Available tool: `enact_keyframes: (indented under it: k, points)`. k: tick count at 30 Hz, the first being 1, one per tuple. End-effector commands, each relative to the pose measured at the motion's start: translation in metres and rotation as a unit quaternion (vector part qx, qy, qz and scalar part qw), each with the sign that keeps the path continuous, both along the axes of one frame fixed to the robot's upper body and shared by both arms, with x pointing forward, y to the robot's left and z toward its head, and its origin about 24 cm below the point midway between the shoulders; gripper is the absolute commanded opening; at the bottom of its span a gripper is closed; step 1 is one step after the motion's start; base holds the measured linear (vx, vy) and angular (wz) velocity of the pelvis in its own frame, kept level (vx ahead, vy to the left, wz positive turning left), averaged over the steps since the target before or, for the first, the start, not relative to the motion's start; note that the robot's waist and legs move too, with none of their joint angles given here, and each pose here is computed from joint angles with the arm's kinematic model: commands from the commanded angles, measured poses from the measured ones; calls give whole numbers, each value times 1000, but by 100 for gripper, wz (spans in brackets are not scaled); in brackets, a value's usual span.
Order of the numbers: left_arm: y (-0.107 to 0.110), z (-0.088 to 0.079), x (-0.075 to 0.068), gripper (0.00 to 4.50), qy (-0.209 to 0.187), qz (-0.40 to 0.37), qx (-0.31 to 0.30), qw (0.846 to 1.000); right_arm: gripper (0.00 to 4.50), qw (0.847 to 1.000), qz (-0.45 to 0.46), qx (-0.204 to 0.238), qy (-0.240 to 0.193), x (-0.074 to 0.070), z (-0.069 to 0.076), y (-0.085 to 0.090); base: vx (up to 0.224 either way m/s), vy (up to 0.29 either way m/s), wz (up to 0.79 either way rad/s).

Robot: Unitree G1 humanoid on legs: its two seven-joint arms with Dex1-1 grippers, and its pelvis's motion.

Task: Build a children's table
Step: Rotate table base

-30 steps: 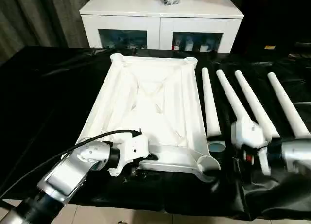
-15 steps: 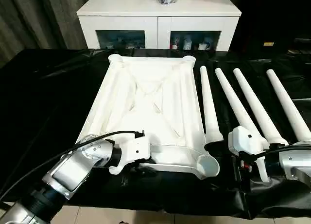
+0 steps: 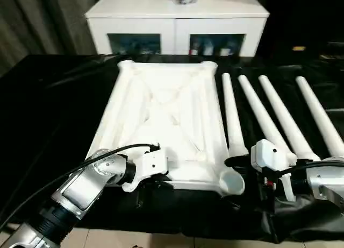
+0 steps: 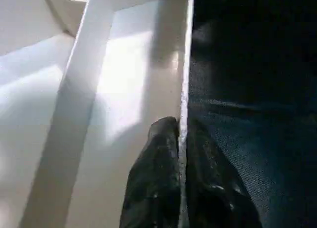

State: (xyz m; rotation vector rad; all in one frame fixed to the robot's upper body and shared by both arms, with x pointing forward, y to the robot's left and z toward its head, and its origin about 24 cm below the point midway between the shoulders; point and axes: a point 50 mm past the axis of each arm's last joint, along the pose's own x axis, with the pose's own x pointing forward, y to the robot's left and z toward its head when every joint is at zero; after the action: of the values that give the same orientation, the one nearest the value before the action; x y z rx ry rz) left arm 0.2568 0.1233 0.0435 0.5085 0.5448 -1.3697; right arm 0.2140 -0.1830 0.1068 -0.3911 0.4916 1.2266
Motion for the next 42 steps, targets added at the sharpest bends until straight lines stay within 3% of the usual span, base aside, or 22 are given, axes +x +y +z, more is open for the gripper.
enact_keyframes:
  k: [1,5,9,12,17,23,30,33,37,38,40,42]
  points:
    - [16,-2,5,3,2,62,1,998,450,1000,7,0,-14,0,4,4,0,0,0]
    - [34,-4,-4,3,17,96,5,995,450,1000,8,2,-16,1,5,5,0,0,0]
    - [51,-3,-21,3,41,116,17,992,450,1000,10,2,-19,3,3,6,0,0,0]
    - [57,-4,-28,3,38,134,29,990,450,1000,6,2,-25,5,2,8,0,0,0]
    - [57,-3,-22,3,4,178,27,984,450,999,-14,-3,-50,12,1,8,0,0,0]
    - [36,2,-2,3,-53,214,-4,975,450,990,-103,2,-99,32,-2,10,0,0,0]
    - [23,-1,15,3,-92,237,-5,967,450,969,-230,27,-89,46,-9,11,0,0,0]
    - [24,-4,18,3,-104,233,8,967,450,949,-298,41,-93,58,-6,6,0,0,0]
    - [20,3,18,3,-115,219,-19,969,450,923,-373,51,-80,71,-2,-1,0,0,0]
    - [19,4,18,46,-111,221,-26,969,450,921,-377,53,-77,72,-1,-1,0,0,0]
    - [13,11,15,57,-88,211,-67,971,450,905,-418,50,-55,80,-2,-8,0,0,0]
    - [11,12,13,81,-84,203,-73,973,450,900,-432,35,-47,83,-3,-12,0,0,0]
